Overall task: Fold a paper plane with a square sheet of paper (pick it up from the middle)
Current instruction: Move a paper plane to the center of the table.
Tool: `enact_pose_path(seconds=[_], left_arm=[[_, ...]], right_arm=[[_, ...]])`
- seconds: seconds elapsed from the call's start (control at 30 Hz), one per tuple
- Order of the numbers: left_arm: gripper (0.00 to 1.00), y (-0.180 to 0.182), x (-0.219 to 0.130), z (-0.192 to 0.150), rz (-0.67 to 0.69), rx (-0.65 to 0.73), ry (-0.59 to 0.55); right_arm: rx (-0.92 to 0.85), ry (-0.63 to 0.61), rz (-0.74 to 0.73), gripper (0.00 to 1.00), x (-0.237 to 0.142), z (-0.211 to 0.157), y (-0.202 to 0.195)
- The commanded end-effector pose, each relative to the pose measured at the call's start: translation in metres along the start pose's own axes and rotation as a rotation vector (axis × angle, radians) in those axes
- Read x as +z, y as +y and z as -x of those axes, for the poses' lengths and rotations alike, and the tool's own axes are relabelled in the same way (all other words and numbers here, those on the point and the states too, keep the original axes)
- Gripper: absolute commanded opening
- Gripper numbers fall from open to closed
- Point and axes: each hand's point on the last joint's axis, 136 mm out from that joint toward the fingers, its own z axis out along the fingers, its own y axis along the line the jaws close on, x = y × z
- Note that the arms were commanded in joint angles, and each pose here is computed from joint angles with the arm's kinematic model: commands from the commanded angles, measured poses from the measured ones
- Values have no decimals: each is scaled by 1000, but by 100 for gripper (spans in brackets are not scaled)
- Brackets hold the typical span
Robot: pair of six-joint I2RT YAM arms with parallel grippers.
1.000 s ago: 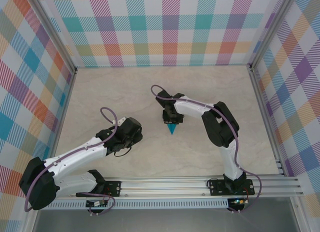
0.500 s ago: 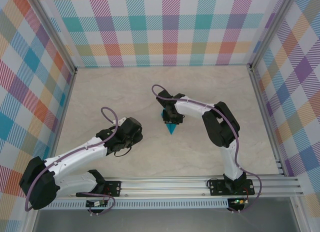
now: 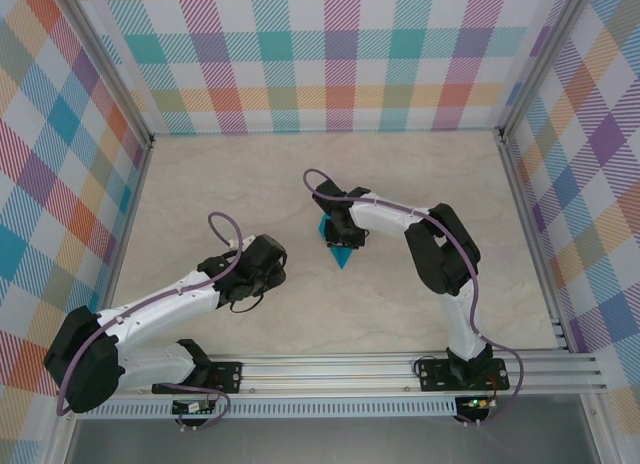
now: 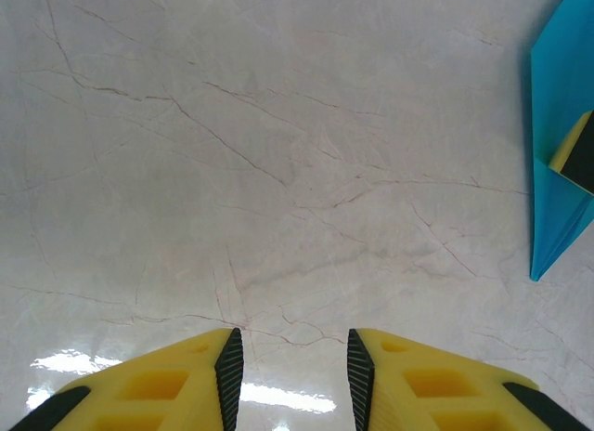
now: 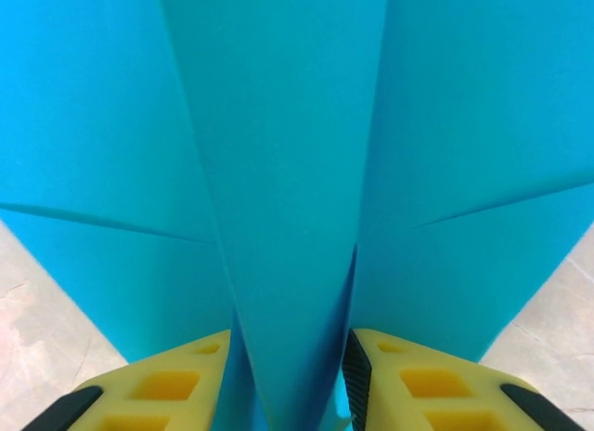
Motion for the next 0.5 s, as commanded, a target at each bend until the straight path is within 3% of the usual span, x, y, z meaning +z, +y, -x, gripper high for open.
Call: enact_pose_path(seconds=[0.0,0.1,0.27,0.47], left_arm=[[37,-12,-5,10,-29,6,-16],[37,-12,-6,10,-28,12,-18],[37,-13,-9,14,-24,21,-27],[39,-9,-13,24,13,58,-67]], right_arm=[[-41,1,28,40,-26,2,4],[-55,-53,47,51,-53,12,6],[-80,-158,131,63,-107,22,9],[-68,-392,76,78,-176,28,-35]])
